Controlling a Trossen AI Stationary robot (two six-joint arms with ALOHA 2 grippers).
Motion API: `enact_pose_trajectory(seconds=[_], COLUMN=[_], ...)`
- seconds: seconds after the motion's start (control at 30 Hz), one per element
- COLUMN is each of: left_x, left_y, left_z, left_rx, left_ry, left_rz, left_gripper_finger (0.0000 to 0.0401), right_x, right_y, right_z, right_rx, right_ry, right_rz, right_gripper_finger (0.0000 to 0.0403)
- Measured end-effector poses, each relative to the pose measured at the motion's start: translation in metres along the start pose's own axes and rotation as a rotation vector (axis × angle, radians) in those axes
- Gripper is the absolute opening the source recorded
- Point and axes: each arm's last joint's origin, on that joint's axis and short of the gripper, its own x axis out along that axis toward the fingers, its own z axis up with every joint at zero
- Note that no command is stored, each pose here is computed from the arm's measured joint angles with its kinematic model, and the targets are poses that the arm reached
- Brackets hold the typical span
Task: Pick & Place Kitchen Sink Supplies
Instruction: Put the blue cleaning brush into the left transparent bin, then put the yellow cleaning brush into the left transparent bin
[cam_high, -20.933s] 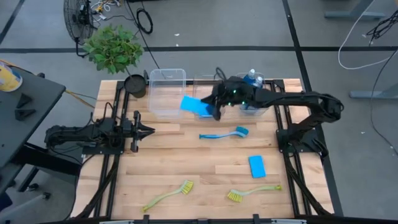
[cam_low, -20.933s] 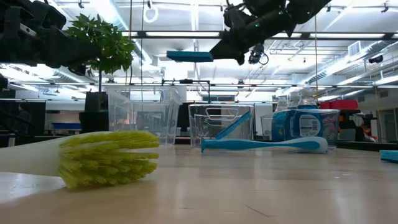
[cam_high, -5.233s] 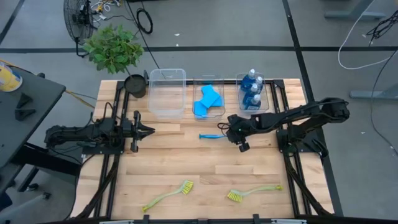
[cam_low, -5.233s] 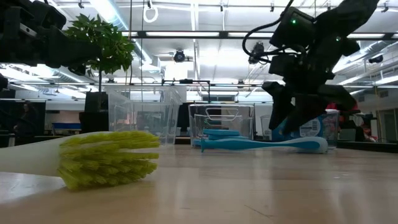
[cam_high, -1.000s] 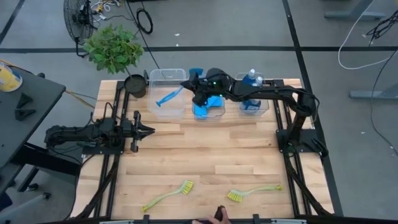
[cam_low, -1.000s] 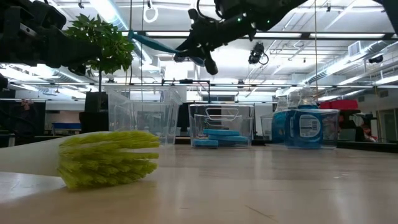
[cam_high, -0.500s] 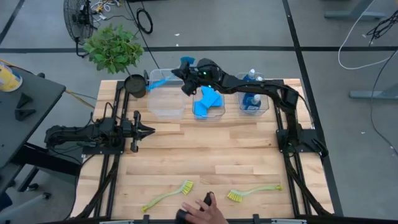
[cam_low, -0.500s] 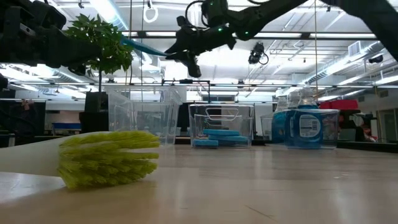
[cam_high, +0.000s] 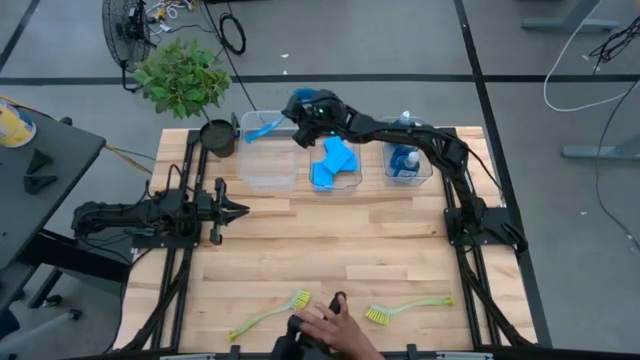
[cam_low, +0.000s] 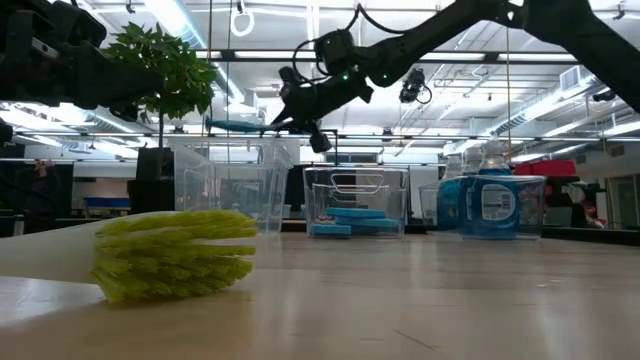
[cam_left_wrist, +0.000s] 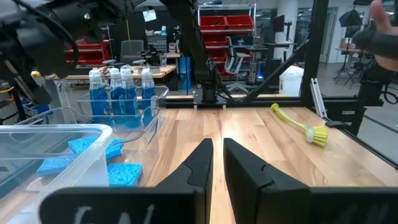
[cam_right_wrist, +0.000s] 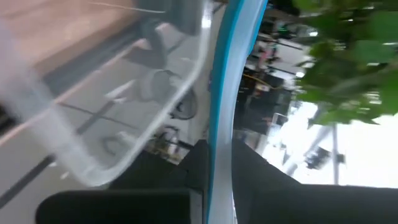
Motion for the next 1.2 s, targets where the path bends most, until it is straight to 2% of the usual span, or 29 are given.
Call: enact_pose_trajectory(seconds=[0.3, 0.47, 0.8, 1.2], left_x=[0.0, 0.0, 0.0, 0.0], left_y=[0.0, 0.0, 0.0, 0.0], left_z=[0.0, 0.0, 0.0, 0.0], left_rx=[0.0, 0.0, 0.0, 0.0], left_ry=[0.0, 0.0, 0.0, 0.0], left_rz=[0.0, 0.0, 0.0, 0.0], left_gripper_finger=[0.0044, 0.0044, 0.0044, 0.0044], right_x=[0.0, -0.001, -0.001, -0.001], right_y=[0.012, 0.017, 0.017, 0.017], right_z=[-0.008, -0.008, -0.007, -0.007], right_rx=[0.004, 0.057, 0.103, 0.106], right_ry=[0.012, 0.0, -0.03, -0.028], right_rz=[0.102, 0.151, 0.151, 0.151], right_gripper_finger=[0.0037, 0.0038, 0.0075, 0.0079])
